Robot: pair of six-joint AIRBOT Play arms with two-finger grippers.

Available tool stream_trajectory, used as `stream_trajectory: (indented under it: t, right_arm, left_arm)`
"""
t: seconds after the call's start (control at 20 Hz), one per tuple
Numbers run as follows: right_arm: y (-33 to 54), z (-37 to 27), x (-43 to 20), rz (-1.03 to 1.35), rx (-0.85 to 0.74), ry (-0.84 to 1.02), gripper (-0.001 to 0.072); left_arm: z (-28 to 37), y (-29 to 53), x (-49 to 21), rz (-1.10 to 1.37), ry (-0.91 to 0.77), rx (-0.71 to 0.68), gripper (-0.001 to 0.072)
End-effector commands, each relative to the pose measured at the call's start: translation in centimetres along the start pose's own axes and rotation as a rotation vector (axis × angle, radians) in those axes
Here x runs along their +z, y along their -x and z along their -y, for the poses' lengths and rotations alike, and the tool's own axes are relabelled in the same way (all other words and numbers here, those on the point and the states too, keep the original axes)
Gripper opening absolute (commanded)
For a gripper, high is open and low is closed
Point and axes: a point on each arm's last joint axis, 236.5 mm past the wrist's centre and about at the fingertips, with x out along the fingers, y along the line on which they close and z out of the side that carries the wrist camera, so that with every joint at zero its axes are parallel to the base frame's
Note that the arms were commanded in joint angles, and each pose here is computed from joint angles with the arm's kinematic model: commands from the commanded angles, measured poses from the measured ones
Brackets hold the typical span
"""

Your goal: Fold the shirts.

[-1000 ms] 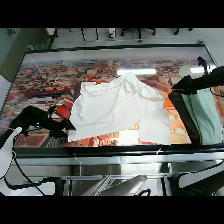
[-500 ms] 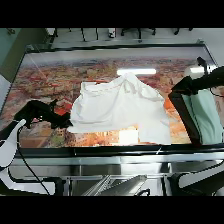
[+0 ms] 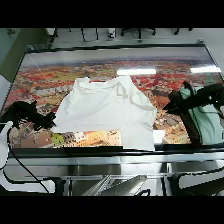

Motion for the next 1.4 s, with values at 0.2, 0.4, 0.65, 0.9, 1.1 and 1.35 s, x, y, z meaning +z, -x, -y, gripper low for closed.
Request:
stream_trajectory:
  t: [0.2,0.4,0.65,0.9,1.1,1.35]
  right_arm:
    - [-8.2,1.7,-4.1,-0.034,-0.040,-0.037,0.0363]
    - [-10.4,0.6,-3.1,-0.003,-0.065,-0.018,0.0329]
    - [-11.1,-1.1,-2.7,0.018,-0.039,-0.005,0.0017]
    - [-3.2,-9.8,0.5,0.226,0.030,0.191,0.0016]
    - [16.2,-28.0,-1.6,0.708,0.048,0.672,0.0016]
    - [36.7,-45.5,-19.0,1.423,-0.106,1.202,0.0017]
  left_arm:
    - [0.6,2.3,2.4,0.070,-0.005,-0.016,0.0012]
    - [1.1,3.2,3.1,0.089,-0.027,-0.021,0.0012]
    - [1.2,3.2,2.9,0.080,-0.054,-0.028,0.0012]
    - [8.8,11.8,3.5,0.300,-0.189,-0.291,0.0011]
    - [16.4,34.1,-1.3,0.814,-0.433,-0.479,0.0011]
    - [15.4,64.8,-24.8,1.883,-0.550,-0.574,0.0011]
